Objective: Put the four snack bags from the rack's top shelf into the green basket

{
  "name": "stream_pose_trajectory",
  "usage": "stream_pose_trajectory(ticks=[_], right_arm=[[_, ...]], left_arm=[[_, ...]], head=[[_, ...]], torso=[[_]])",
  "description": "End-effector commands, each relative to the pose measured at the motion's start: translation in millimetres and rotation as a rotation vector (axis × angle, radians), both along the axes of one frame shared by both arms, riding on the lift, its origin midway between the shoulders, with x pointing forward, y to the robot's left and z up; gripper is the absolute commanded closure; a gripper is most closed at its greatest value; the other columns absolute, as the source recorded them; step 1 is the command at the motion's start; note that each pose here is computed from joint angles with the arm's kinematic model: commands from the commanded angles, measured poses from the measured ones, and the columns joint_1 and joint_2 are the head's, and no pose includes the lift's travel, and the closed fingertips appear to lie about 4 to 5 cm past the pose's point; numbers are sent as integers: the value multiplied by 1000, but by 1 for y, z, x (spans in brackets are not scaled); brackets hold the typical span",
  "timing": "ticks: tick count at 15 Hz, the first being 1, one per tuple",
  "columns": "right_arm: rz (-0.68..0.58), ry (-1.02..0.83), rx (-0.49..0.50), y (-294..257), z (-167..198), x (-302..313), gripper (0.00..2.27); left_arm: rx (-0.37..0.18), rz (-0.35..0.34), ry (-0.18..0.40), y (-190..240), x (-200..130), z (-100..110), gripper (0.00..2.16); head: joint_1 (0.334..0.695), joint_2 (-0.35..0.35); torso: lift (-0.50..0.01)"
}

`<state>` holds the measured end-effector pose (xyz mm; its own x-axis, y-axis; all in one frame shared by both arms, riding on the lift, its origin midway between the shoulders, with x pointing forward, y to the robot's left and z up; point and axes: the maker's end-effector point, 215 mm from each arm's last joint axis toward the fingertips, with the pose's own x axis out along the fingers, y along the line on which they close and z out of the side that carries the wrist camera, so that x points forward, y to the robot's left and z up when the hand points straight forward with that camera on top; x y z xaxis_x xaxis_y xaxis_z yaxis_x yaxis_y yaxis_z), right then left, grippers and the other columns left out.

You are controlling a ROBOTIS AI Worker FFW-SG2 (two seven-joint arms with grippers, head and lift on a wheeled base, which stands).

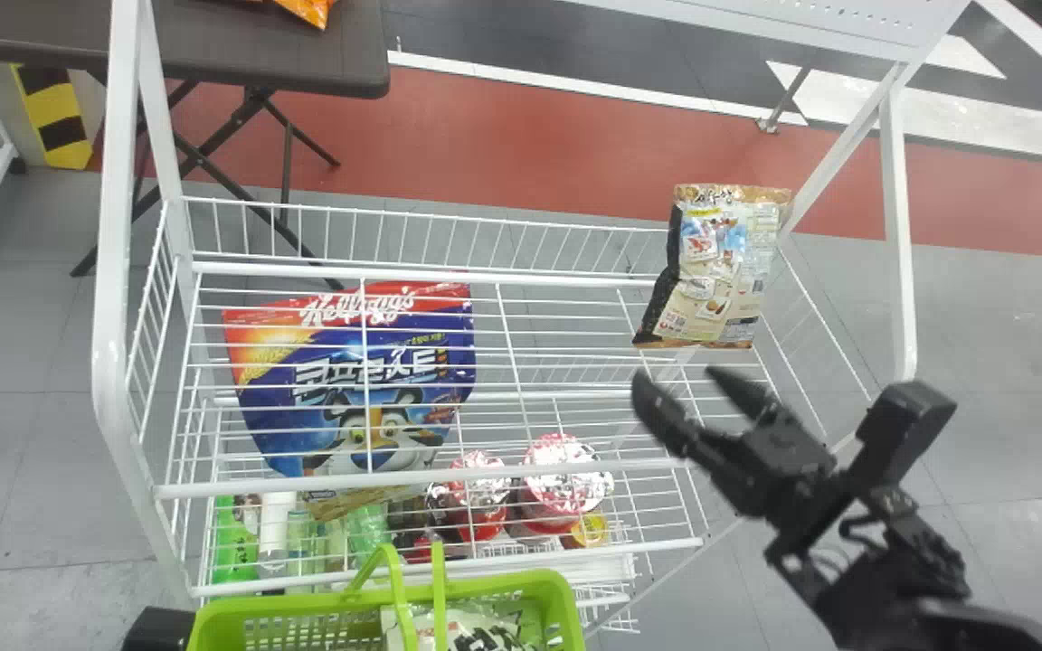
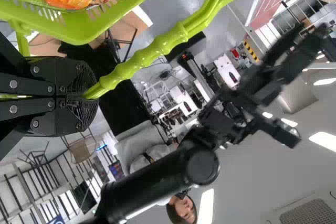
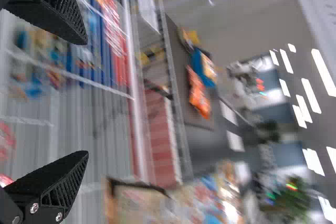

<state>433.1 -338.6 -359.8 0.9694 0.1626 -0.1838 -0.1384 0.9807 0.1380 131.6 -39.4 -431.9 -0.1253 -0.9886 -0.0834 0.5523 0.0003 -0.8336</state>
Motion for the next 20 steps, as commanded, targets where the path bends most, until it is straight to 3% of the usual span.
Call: stream_pose_trajectory(ticks=[1, 4, 9, 10, 11, 12, 13, 17, 20], right_arm=[[-127, -109, -106, -36, 18, 43, 63], [-241, -114, -225, -74, 13, 89, 63], [-269, 27, -220, -99, -34, 124, 87], [-253, 61, -207, -100, -44, 127, 248], [-232, 127, -187, -101, -62, 124, 738], [-199, 165, -149, -95, -72, 123, 1598], [-185, 183, -123, -90, -78, 119, 2098], [-150, 95, -92, -69, -41, 99, 2132], [-137, -11, -87, -50, 17, 66, 2128]], left_arm=[[0, -1, 5, 0, -2, -1, 2108], [0, -1, 6, 1, -2, -1, 2108], [3, -2, 3, 2, -2, -1, 2108], [3, -2, 3, 2, -2, -1, 2108], [4, -3, 3, 3, -2, -2, 2108], [3, -3, 3, 3, -2, -1, 2108], [6, -2, 3, 3, -1, -2, 2108], [4, 1, 3, 4, 0, -2, 2108], [4, 2, 3, 5, 0, -2, 2108]], head=[[695, -350], [695, -350], [695, -350], [695, -350], [695, -350], [695, -350], [695, -350], [695, -350], [695, -350]], torso=[[0], [0], [0], [0], [0], [0], [0], [0], [0]])
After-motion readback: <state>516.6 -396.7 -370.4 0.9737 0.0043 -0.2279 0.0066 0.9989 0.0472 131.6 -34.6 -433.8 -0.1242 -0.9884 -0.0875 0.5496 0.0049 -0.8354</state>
